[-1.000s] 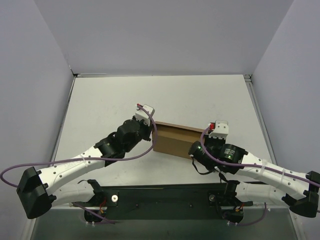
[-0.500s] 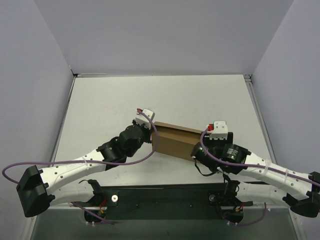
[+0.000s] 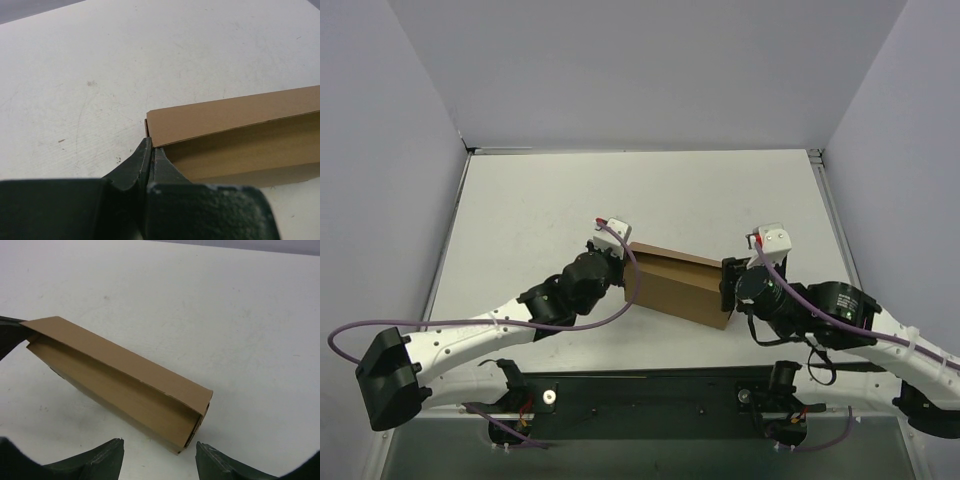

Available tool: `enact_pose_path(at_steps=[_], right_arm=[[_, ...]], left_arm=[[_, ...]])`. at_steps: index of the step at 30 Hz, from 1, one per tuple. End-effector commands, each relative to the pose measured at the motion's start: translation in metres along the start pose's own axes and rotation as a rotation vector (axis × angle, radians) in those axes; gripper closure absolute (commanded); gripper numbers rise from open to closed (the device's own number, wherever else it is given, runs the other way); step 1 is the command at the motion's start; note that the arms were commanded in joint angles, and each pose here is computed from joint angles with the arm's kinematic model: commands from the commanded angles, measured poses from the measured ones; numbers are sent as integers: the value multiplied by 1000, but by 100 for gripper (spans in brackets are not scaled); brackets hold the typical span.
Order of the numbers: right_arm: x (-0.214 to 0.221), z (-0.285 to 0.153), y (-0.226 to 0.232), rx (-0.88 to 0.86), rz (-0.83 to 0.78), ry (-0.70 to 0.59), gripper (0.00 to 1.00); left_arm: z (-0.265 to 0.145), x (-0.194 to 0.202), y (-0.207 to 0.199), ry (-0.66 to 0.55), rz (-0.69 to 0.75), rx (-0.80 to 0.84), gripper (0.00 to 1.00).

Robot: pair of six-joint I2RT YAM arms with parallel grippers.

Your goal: Fold the paper box

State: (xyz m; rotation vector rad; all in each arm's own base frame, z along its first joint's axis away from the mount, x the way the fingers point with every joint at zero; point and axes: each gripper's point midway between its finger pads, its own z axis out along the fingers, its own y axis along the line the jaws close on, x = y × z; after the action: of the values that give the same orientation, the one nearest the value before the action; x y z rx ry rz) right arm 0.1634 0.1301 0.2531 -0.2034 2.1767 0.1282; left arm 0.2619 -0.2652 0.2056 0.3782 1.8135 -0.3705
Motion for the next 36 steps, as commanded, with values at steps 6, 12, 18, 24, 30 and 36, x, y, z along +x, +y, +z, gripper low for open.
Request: enact_pose_path(at_steps=[6, 12, 18, 24, 30, 36], right_arm=[[-56, 21, -4, 223, -49, -134, 56], [-52, 57, -11, 341, -64, -122, 59], [-12, 74, -18, 363, -1, -124, 60], [38, 83, -21, 370, 93, -120, 60], [47, 86, -26, 394, 117, -130, 60], [46, 85, -27, 404, 112, -133, 60]], left_arm=[[-21, 96, 10, 313, 159, 0, 100], [-25, 95, 9, 310, 156, 6, 100], [-26, 98, 3, 327, 156, 21, 100], [-31, 93, -7, 349, 169, 59, 93], [-40, 71, -17, 313, 163, 124, 61], [-61, 41, -27, 279, 140, 224, 34]])
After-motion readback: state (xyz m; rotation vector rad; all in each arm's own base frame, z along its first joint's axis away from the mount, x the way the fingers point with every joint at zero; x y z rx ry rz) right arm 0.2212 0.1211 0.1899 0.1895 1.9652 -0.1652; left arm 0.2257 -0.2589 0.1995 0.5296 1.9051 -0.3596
